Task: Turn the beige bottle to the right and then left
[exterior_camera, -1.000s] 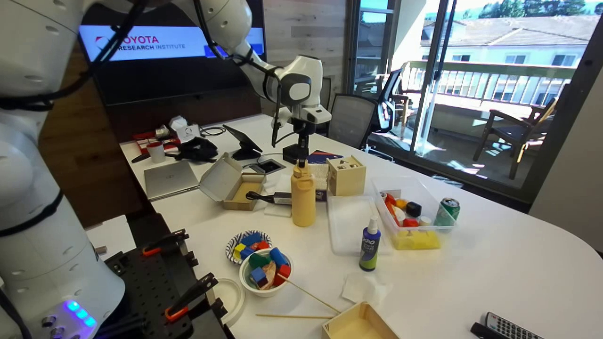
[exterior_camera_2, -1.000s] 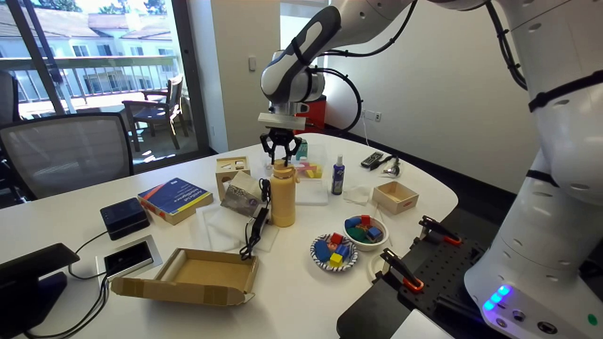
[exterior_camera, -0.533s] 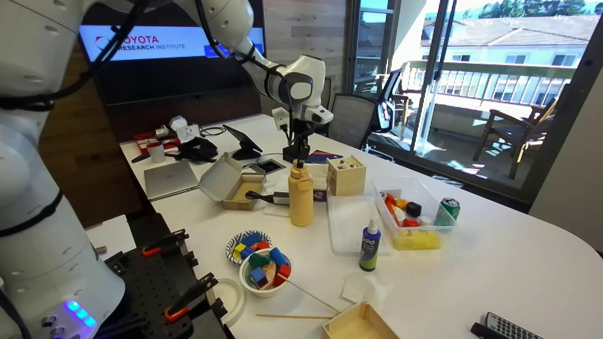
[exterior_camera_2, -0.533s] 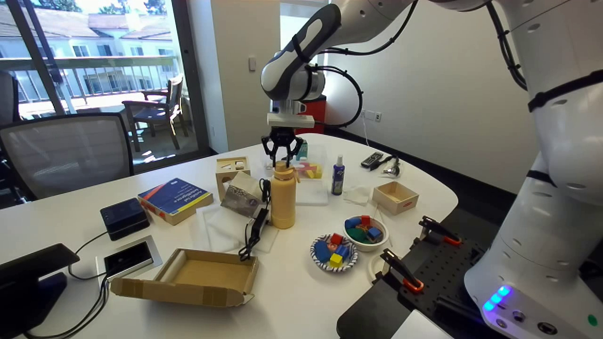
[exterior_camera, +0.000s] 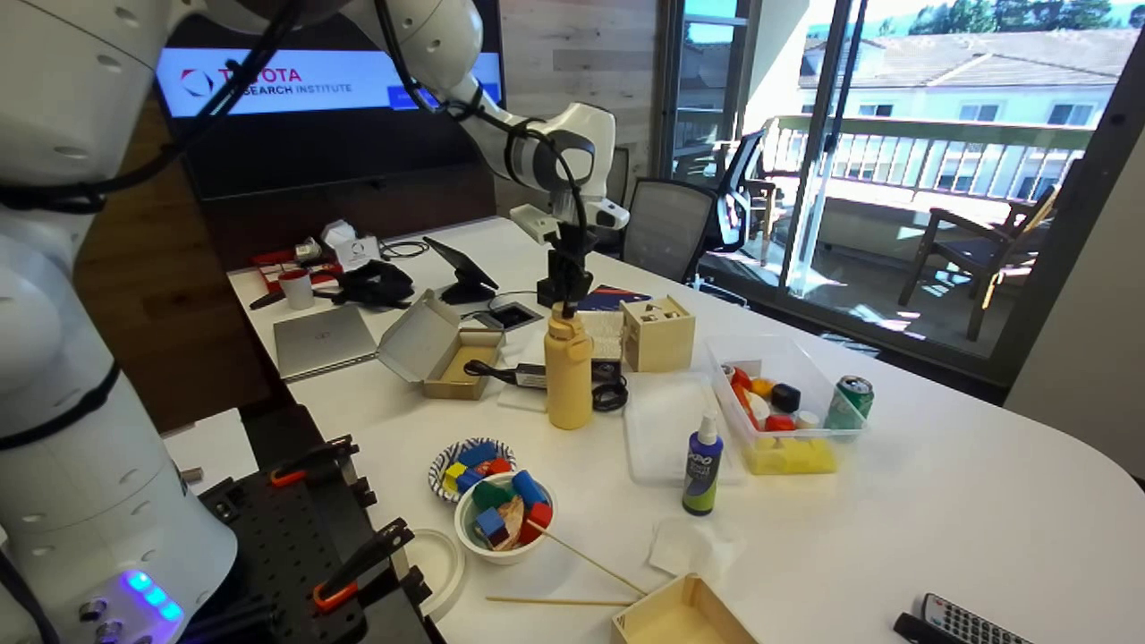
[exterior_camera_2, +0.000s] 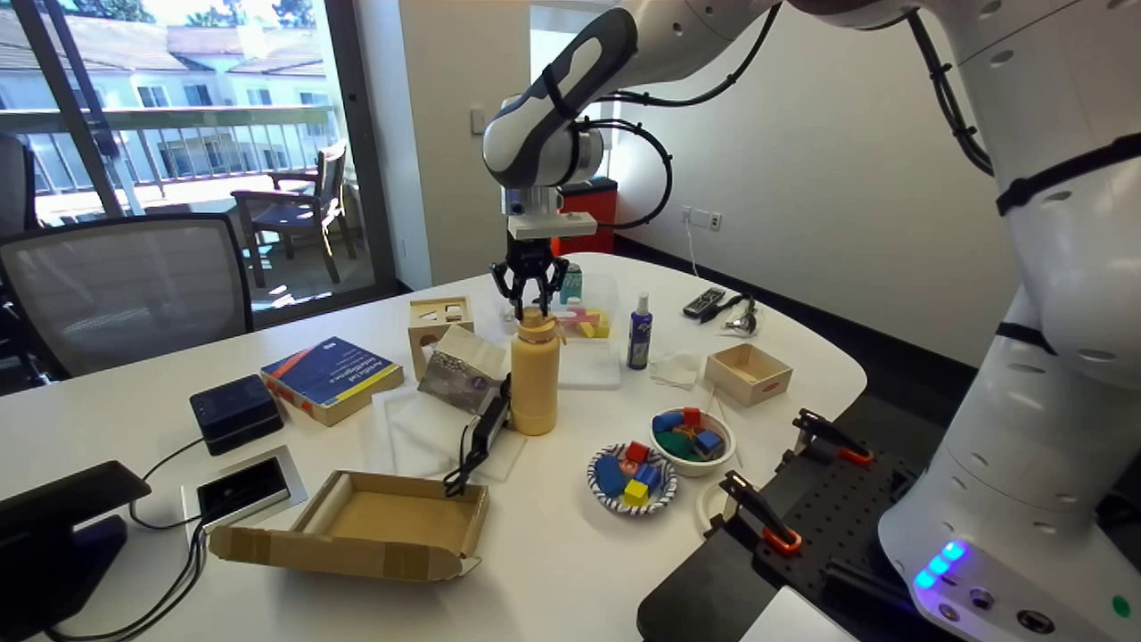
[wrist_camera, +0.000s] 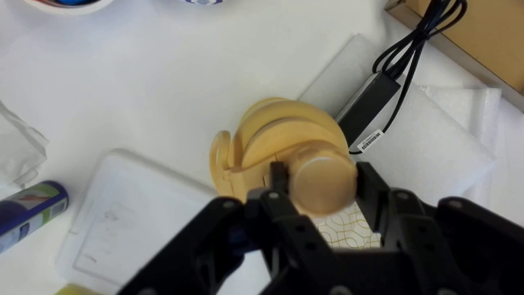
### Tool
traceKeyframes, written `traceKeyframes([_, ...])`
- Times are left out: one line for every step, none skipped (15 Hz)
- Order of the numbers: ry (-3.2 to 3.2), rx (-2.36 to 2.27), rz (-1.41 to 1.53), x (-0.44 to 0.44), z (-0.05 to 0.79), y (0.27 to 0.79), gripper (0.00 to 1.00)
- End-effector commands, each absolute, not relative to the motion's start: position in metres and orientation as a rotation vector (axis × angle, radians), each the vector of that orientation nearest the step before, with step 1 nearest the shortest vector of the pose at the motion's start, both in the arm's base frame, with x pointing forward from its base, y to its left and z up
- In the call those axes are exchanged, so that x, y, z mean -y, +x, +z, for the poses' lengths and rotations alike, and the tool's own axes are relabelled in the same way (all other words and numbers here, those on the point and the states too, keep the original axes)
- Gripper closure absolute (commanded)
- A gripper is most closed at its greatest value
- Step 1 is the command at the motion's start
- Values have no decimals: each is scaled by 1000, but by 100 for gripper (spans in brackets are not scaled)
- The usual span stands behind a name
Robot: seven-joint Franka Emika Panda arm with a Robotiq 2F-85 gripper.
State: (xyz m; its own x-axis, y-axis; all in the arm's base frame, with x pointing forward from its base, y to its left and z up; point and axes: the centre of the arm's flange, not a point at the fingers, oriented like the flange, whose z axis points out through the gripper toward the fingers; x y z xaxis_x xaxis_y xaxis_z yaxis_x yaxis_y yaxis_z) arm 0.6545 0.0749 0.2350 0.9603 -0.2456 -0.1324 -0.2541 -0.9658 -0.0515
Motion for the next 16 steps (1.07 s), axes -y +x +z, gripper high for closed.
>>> traceKeyframes([-3086, -310, 217, -71, 225, 663, 27])
traceKeyframes([-3091, -309, 209, -71, 226, 662, 22])
traceKeyframes([-3102, -304, 201, -73, 230, 661, 15])
traceKeyframes([-3110, -290, 200, -74, 235, 660, 7])
traceKeyframes([-3125, -281, 189, -77, 242, 659, 1])
traceKeyframes([-3139, -273, 176, -79, 247, 658, 0])
traceKeyframes([-3143, -250, 162, -82, 254, 658, 0])
traceKeyframes([-3153, -220, 151, -87, 262, 659, 0])
traceKeyframes([-3162, -206, 135, -92, 270, 660, 0])
traceKeyframes([-3166, -184, 127, -96, 278, 660, 0])
traceKeyframes([-3166, -172, 120, -100, 286, 660, 0])
traceKeyframes([-3171, -159, 106, -104, 297, 660, 0])
traceKeyframes([-3177, -159, 90, -107, 307, 659, 0])
traceKeyframes([-3178, -154, 72, -109, 315, 659, 0])
traceKeyframes([-3178, -144, 60, -109, 323, 658, 0])
traceKeyframes([-3181, -150, 44, -109, 328, 658, 0])
